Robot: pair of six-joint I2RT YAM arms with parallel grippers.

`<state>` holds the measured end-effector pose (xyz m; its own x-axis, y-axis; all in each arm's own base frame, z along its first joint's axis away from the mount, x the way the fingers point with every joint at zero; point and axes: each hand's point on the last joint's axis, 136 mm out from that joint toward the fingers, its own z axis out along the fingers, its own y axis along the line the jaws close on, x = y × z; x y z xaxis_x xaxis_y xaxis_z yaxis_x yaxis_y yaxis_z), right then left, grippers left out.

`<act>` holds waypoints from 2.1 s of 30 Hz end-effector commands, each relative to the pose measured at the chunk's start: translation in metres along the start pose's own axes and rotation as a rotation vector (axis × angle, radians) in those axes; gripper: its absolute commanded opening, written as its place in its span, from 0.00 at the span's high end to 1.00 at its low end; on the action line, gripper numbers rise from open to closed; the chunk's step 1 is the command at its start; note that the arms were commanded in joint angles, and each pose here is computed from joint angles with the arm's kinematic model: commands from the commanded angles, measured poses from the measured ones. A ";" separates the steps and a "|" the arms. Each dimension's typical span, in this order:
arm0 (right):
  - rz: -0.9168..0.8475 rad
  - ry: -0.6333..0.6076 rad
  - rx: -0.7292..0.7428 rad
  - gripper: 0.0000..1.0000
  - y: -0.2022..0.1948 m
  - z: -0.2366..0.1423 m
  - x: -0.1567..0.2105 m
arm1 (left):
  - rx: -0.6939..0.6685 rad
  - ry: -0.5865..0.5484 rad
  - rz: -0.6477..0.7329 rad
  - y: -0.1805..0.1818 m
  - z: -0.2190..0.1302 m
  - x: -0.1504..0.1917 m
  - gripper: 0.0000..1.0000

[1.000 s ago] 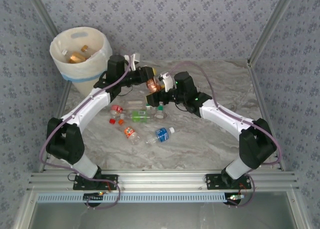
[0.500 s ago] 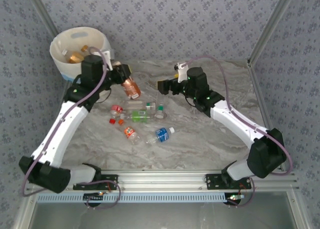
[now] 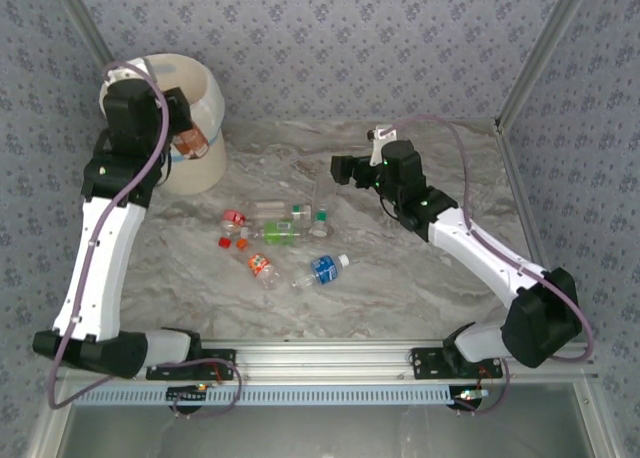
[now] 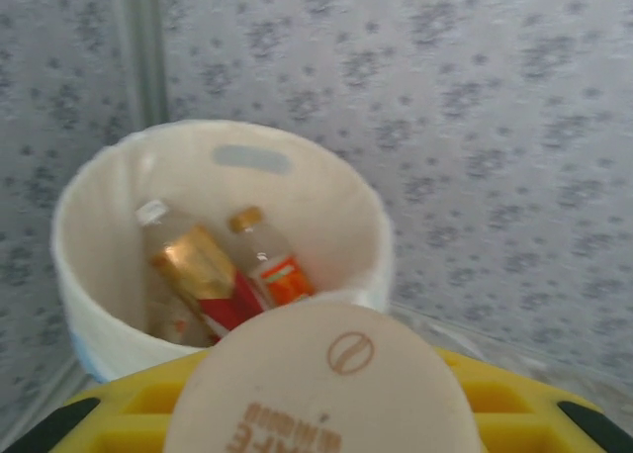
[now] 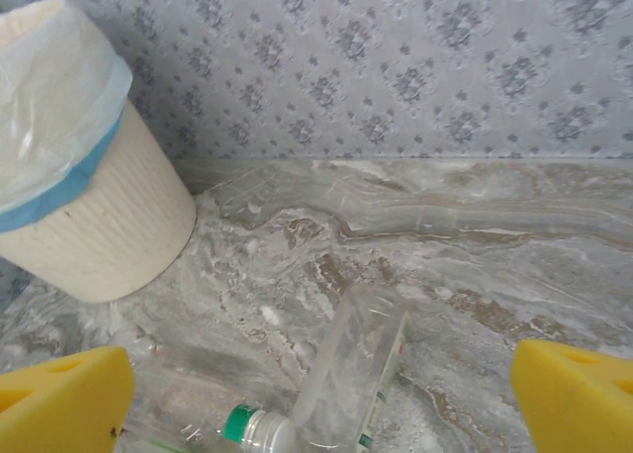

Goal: Put the plastic bottles in the bin

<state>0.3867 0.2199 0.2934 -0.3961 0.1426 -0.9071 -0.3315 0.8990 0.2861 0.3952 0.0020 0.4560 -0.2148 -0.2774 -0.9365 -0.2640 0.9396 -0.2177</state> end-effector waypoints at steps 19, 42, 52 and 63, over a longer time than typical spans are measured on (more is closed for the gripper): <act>0.092 -0.034 0.185 0.00 -0.042 -0.045 0.008 | -0.058 0.077 -0.027 0.036 0.076 -0.058 1.00; 0.107 -0.029 0.196 0.00 -0.043 -0.046 0.005 | -0.384 0.100 0.040 0.139 0.177 -0.033 0.12; 0.105 -0.016 0.213 0.00 -0.046 -0.046 0.008 | -0.305 0.102 -0.013 0.121 0.141 -0.046 0.01; 0.106 0.005 0.234 0.00 -0.052 -0.046 0.019 | -0.040 0.230 -0.012 0.028 0.080 0.000 0.01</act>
<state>0.3580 0.1657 0.2743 -0.4335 0.2244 -0.8728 -0.1161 0.9465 0.3010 0.4777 0.0858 0.4093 -0.4499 -0.3514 -0.8210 -0.4111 0.8976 -0.1589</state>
